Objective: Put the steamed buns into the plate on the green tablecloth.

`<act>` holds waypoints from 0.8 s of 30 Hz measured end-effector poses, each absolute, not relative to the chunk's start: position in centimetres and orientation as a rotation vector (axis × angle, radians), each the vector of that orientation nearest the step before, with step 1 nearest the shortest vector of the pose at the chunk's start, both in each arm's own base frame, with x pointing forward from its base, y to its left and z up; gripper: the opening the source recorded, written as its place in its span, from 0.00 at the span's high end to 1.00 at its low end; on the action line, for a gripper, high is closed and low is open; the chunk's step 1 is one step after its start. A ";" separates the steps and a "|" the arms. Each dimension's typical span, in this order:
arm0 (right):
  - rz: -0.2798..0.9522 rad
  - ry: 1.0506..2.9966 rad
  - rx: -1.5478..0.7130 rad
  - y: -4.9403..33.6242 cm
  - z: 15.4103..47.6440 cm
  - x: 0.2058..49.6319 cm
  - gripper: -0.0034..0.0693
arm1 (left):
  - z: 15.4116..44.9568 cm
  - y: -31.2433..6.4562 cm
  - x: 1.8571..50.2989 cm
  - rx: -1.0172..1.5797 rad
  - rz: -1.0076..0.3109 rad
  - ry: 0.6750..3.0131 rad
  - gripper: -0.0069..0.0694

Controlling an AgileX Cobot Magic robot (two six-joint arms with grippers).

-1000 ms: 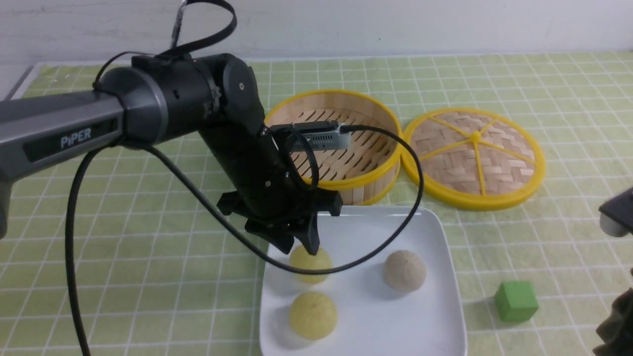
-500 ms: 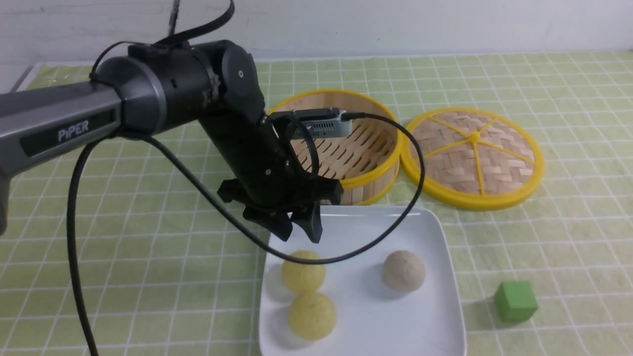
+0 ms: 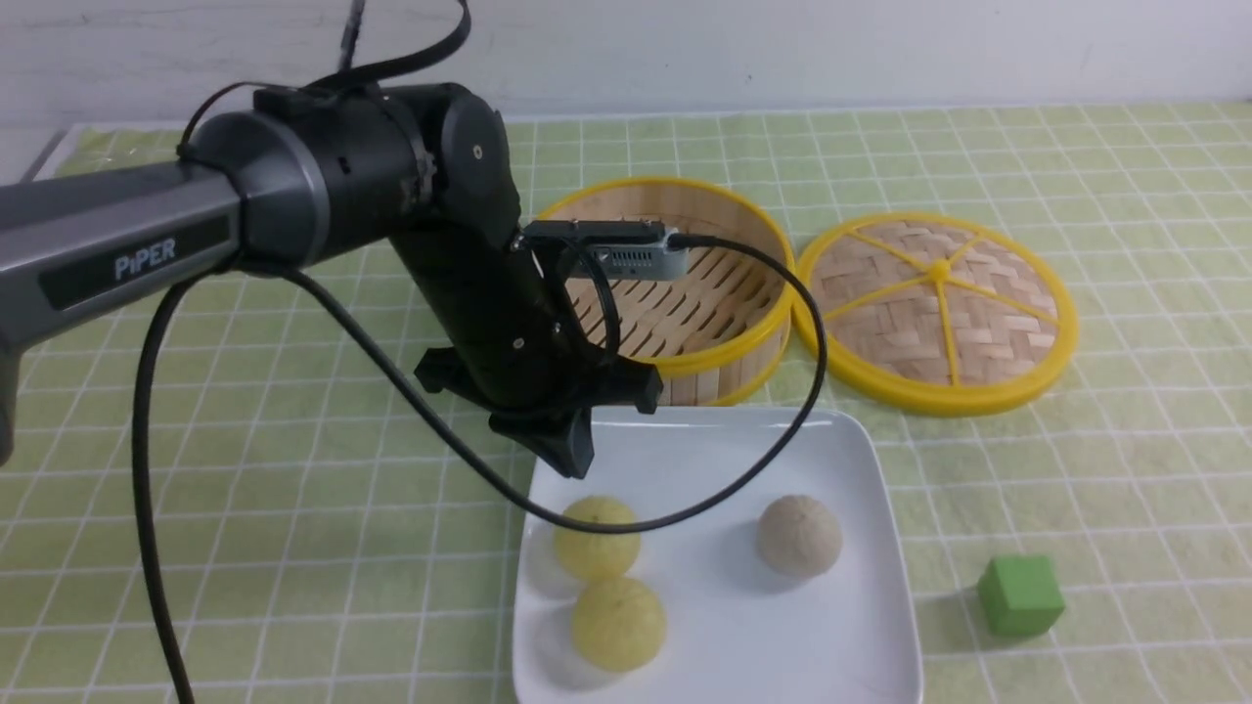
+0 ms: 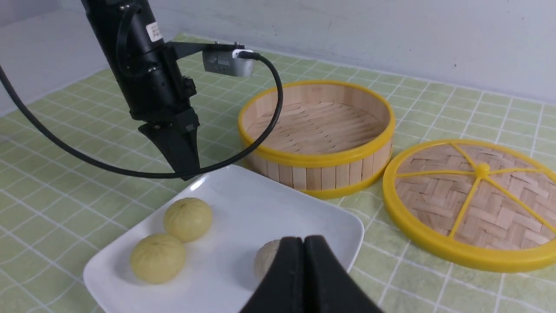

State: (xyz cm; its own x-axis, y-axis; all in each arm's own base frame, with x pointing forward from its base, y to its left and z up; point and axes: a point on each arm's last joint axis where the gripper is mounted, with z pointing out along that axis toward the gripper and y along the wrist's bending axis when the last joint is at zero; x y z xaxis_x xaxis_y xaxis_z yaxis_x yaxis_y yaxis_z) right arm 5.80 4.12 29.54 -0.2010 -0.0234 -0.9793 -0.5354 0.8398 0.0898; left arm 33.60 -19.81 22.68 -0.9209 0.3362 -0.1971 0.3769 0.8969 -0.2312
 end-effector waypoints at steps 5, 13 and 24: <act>0.490 1.724 -0.434 4.1 29.5 5.8 0.97 | 22.7 -19.8 33.6 0.551 -0.400 2.912 0.91; 0.489 1.726 -0.434 4.1 29.4 5.8 0.96 | 23.1 -19.5 34.1 0.590 -0.324 2.838 0.91; -0.049 1.673 -0.478 1.3 22.1 5.6 0.95 | 31.1 -16.0 31.6 0.582 -0.082 2.641 0.91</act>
State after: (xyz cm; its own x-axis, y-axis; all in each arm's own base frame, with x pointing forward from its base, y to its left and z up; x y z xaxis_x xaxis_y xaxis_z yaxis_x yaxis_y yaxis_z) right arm 5.55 1.31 22.12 -0.0809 -0.3360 -0.9384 -0.2809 0.9110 -0.3020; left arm 31.56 -16.03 31.14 -0.8181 0.3877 -0.4248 0.4134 0.9099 0.0342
